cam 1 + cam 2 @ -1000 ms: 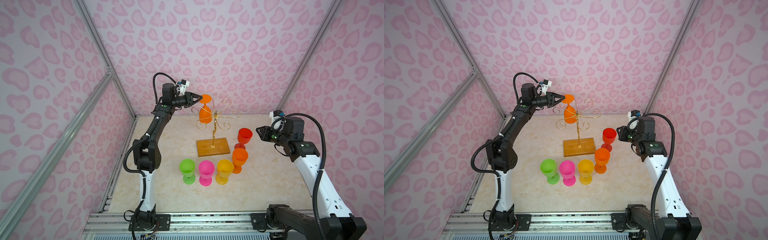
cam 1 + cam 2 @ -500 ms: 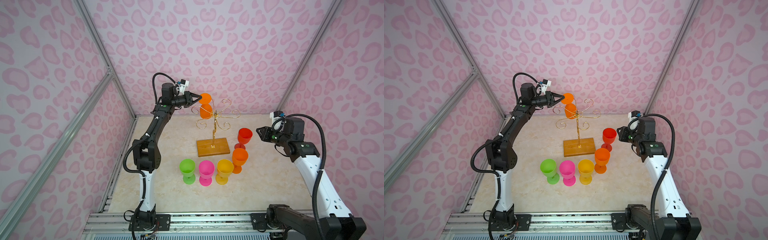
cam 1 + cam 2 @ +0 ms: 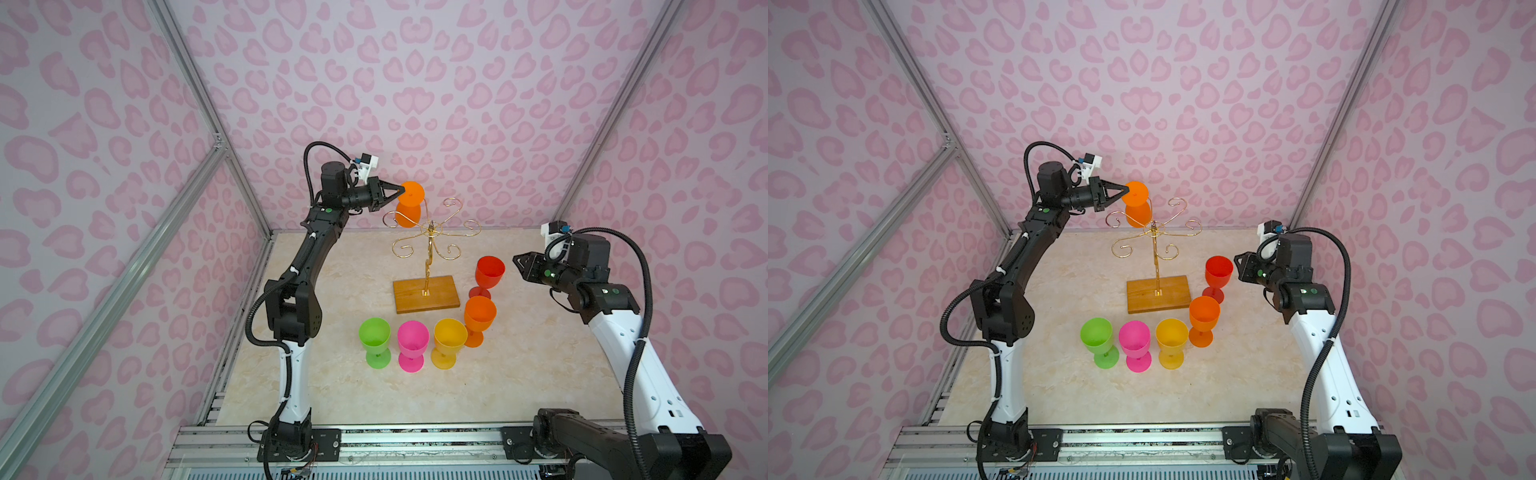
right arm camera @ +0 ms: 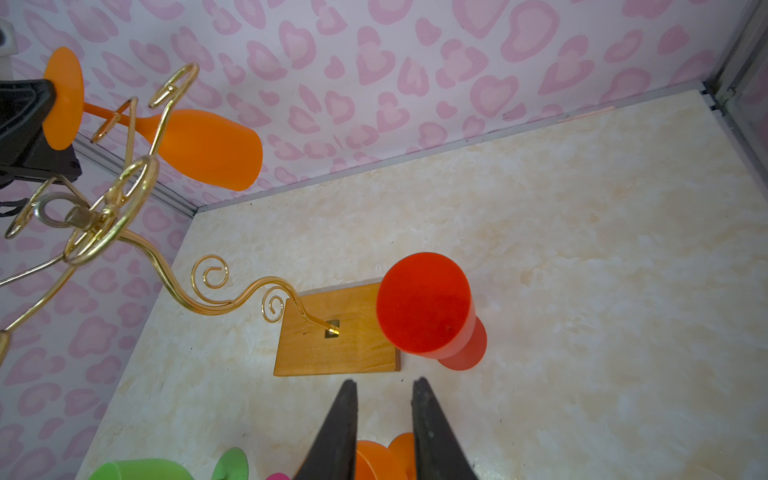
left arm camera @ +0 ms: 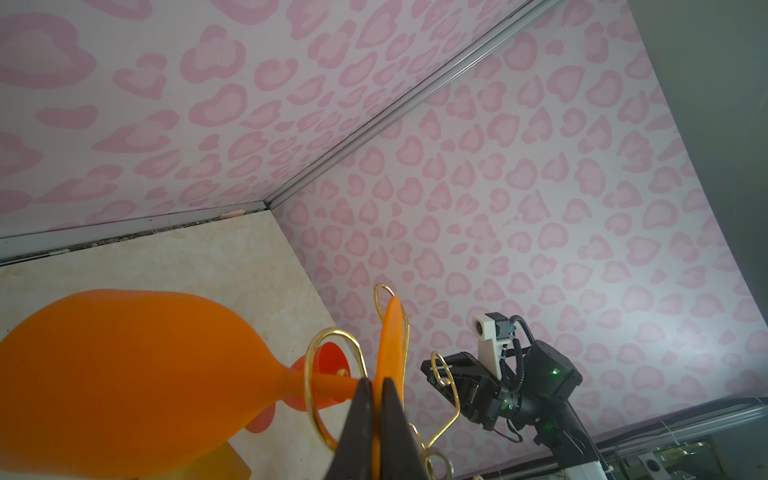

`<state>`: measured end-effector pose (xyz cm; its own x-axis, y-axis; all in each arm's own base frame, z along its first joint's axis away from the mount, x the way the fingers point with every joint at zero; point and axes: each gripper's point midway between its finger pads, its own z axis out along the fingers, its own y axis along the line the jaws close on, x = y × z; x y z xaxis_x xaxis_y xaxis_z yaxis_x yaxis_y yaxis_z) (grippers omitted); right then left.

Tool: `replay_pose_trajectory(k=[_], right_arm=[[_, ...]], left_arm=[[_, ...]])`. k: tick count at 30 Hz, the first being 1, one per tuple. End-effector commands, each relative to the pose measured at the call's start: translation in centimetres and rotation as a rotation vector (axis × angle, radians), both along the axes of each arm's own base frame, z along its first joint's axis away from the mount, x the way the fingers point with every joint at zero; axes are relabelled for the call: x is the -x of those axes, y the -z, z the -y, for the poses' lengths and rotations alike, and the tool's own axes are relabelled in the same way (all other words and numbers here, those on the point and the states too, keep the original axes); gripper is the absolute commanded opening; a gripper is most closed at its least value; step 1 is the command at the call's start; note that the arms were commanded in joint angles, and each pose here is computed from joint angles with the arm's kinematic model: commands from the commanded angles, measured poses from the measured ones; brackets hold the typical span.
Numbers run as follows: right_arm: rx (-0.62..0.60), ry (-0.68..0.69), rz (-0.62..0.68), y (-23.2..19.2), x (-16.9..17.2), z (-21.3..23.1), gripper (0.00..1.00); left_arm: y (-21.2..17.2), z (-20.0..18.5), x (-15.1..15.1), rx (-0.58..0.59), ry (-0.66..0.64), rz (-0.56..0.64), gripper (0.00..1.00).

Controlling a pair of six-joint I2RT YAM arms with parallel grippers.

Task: Take the wine glass off the wine glass rack
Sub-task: 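Move the left gripper onto the foot of the hanging orange glass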

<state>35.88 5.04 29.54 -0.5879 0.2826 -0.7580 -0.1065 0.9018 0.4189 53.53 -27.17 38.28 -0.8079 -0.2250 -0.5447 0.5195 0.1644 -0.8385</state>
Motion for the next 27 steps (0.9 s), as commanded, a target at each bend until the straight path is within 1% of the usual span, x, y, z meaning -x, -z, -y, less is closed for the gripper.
replay_pose_trajectory(k=[1,11,12,16,27], right_arm=[[-0.009,-0.011,0.018,-0.2,-0.3,-0.2,0.25],[-0.016,-0.017,0.016,-0.1,-0.5,-0.4,0.25],[-0.015,-0.017,0.016,-0.1,-0.5,-0.3,0.25],[-0.015,-0.015,0.013,0.0,-0.5,-0.3,0.24],[-0.022,-0.018,0.011,0.3,-0.5,-0.3,0.25]], left_arm=[[-1.4,0.1,0.1,0.029,0.013,0.052,0.02],[-1.2,0.6,-0.4,0.066,0.034,0.018,0.02],[-1.6,0.7,-0.4,0.072,0.036,0.038,0.02],[-1.6,1.2,-0.4,0.077,0.045,0.041,0.02],[-1.8,2.0,1.0,0.071,0.106,0.053,0.02]])
